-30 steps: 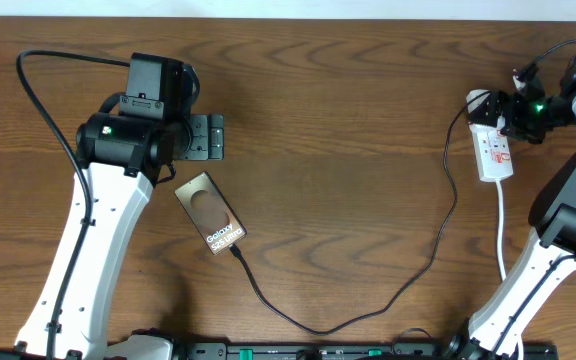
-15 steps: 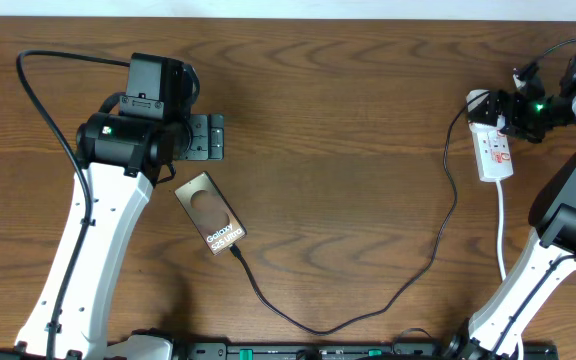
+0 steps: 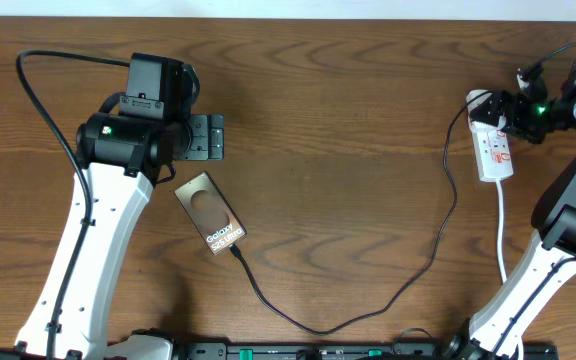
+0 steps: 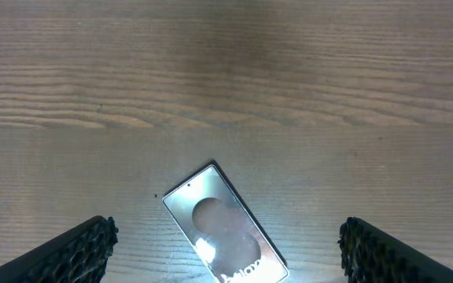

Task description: Plug charger to phone and switch on socket

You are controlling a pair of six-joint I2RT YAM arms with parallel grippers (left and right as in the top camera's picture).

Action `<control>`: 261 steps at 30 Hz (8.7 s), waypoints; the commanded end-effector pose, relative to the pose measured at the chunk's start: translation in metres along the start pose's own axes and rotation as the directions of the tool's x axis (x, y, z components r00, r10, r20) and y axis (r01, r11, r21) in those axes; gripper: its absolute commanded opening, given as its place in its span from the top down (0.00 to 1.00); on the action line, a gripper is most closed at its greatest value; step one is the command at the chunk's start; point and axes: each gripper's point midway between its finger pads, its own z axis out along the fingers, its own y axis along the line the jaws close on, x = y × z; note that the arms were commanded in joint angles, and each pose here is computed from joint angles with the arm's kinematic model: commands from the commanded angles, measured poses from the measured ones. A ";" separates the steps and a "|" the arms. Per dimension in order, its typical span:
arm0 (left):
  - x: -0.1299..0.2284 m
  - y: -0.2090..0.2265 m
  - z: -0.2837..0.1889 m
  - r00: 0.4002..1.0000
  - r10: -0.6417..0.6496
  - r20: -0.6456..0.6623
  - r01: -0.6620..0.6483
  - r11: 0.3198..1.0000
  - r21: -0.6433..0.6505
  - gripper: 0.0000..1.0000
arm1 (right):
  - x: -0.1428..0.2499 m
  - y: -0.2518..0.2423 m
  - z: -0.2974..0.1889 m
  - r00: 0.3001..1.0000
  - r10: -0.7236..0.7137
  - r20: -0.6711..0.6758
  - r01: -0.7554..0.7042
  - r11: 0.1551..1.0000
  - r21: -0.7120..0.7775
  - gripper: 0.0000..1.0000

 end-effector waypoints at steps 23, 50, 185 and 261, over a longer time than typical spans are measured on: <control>-0.003 0.002 -0.005 1.000 0.013 0.012 -0.013 1.000 -0.011 0.07 | 0.042 0.011 0.018 0.959 0.224 -0.173 -0.224 0.974 0.020 0.01; -0.003 0.002 -0.004 1.000 0.013 0.012 -0.013 1.000 -0.011 0.07 | 0.035 0.029 -0.132 0.969 0.247 -0.007 -0.233 0.922 0.311 0.01; 0.134 0.064 0.014 0.605 -0.169 0.778 0.127 0.985 0.116 0.07 | 0.037 0.119 -0.206 0.982 0.054 0.179 -0.101 0.958 0.269 0.01; 0.133 0.064 0.014 0.605 -0.169 0.778 0.127 0.985 0.116 0.07 | 0.216 0.153 -0.100 0.283 -0.564 0.776 0.342 0.815 0.468 0.01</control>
